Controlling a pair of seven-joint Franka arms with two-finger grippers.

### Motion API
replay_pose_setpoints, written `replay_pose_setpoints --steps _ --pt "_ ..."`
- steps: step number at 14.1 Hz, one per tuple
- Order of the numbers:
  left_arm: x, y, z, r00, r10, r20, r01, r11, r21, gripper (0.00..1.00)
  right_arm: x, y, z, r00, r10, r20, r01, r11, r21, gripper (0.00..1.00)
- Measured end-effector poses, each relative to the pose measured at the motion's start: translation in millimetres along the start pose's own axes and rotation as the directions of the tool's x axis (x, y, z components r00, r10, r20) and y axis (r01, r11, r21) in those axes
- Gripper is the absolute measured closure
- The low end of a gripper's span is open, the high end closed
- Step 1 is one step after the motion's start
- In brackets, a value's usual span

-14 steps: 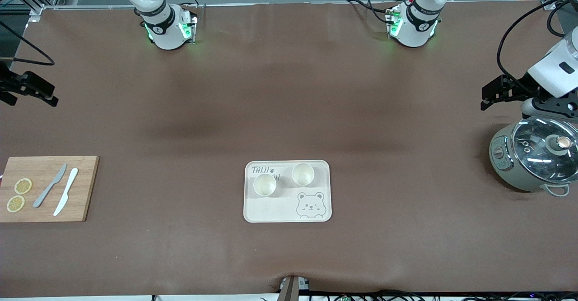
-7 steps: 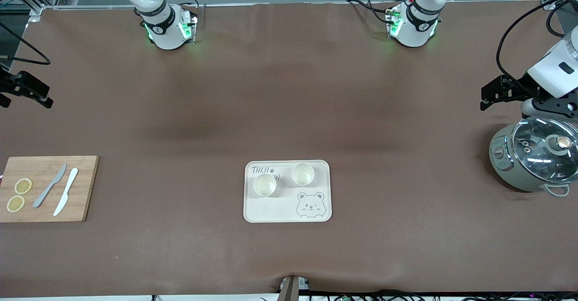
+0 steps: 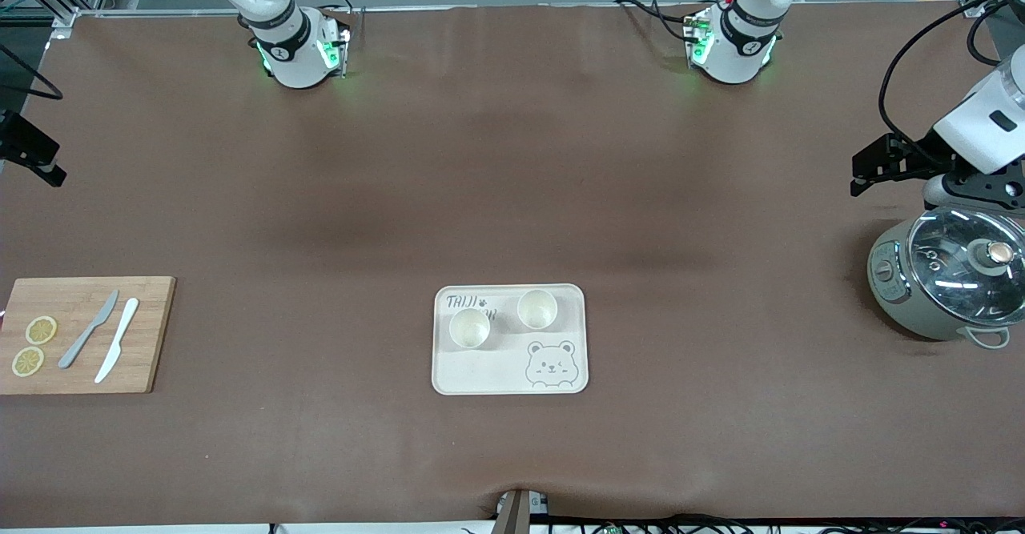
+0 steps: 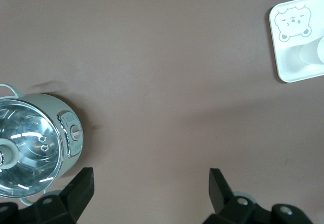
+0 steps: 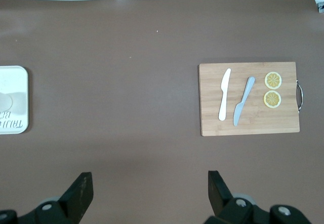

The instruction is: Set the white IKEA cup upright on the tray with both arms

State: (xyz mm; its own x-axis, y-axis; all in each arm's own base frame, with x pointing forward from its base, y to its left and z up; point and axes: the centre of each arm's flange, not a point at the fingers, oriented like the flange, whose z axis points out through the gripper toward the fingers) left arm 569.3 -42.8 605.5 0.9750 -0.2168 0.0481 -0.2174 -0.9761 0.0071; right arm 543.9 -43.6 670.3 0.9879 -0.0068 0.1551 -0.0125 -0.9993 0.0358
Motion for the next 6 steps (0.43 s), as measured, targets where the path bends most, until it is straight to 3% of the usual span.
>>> replay_pose_setpoints --steps 3,6 --pt "0.0 0.1 0.4 1.000 0.000 0.001 0.000 1.000 0.000 0.00 -5.0 -19.7 1.1 0.999 0.014 0.051 -0.014 1.000 0.006 0.00" --pt "0.0 0.3 0.4 1.000 -0.001 0.001 0.001 1.000 0.000 0.00 -4.0 -46.6 -2.1 0.998 0.047 0.041 -0.047 0.999 -0.010 0.00"
